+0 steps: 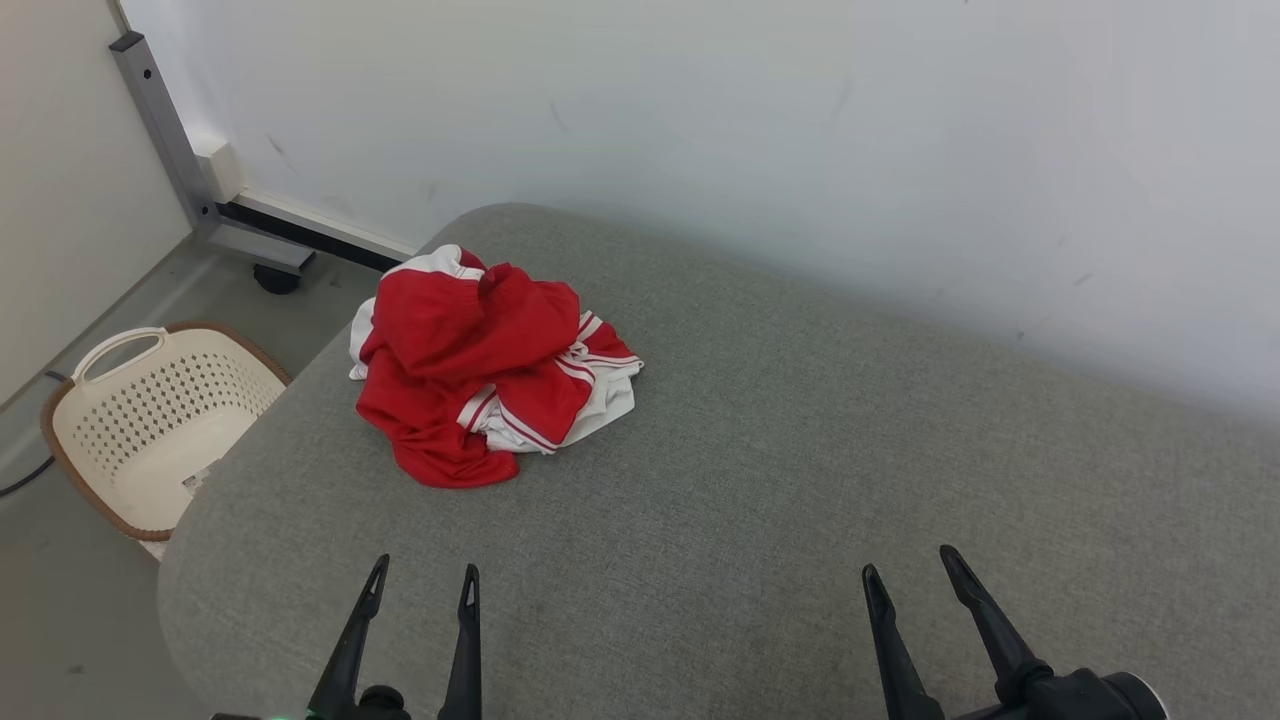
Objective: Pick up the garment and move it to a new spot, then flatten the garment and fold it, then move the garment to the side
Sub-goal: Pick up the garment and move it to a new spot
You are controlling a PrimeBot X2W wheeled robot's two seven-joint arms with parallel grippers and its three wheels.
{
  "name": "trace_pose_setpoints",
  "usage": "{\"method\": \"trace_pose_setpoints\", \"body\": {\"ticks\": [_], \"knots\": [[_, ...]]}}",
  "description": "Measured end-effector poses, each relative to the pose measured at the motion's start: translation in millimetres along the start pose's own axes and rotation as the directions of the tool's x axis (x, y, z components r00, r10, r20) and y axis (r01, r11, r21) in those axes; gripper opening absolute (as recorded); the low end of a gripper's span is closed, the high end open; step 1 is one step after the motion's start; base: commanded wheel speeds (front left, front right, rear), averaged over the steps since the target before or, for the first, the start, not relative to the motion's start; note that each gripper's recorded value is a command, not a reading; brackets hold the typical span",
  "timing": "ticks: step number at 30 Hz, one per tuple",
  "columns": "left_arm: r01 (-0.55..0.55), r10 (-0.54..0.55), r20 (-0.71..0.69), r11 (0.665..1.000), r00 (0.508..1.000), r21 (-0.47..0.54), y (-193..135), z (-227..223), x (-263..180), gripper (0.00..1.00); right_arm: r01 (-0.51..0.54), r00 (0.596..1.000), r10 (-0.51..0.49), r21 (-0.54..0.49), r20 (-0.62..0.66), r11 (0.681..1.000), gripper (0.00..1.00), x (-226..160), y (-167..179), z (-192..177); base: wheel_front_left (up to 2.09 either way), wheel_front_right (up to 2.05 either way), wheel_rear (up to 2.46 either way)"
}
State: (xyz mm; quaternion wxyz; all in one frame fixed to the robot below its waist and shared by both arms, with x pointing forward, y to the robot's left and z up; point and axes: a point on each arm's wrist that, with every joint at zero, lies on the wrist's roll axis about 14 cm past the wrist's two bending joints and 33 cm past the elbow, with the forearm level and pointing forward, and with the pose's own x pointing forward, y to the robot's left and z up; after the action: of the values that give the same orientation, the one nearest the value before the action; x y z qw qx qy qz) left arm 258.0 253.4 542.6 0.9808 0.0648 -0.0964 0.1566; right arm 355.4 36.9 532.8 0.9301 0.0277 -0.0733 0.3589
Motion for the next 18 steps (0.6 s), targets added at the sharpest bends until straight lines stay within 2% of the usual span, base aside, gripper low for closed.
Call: {"method": "trace_pose_setpoints", "body": {"ticks": [8,13,18], "knots": [[-0.007,0.006,0.055,1.000,0.998,0.023,8.4,16.1,24.6,1.00,0.017,1.000,-0.016,0.012,-0.014,1.000,1.00,-1.5,-5.7,-6.2,0.00,0.00,0.00],[-0.001,-0.005,0.111,0.998,0.994,0.056,20.6,34.1,57.6,1.00,0.024,0.999,-0.024,0.017,-0.032,1.000,1.00,-2.3,-9.1,-13.6,0.00,0.00,0.00],[0.008,-0.015,0.112,0.998,0.994,0.062,36.0,38.0,99.4,1.00,0.049,0.998,-0.049,0.003,-0.029,0.999,1.00,4.1,-22.7,-16.5,0.00,0.00,0.00]]}}
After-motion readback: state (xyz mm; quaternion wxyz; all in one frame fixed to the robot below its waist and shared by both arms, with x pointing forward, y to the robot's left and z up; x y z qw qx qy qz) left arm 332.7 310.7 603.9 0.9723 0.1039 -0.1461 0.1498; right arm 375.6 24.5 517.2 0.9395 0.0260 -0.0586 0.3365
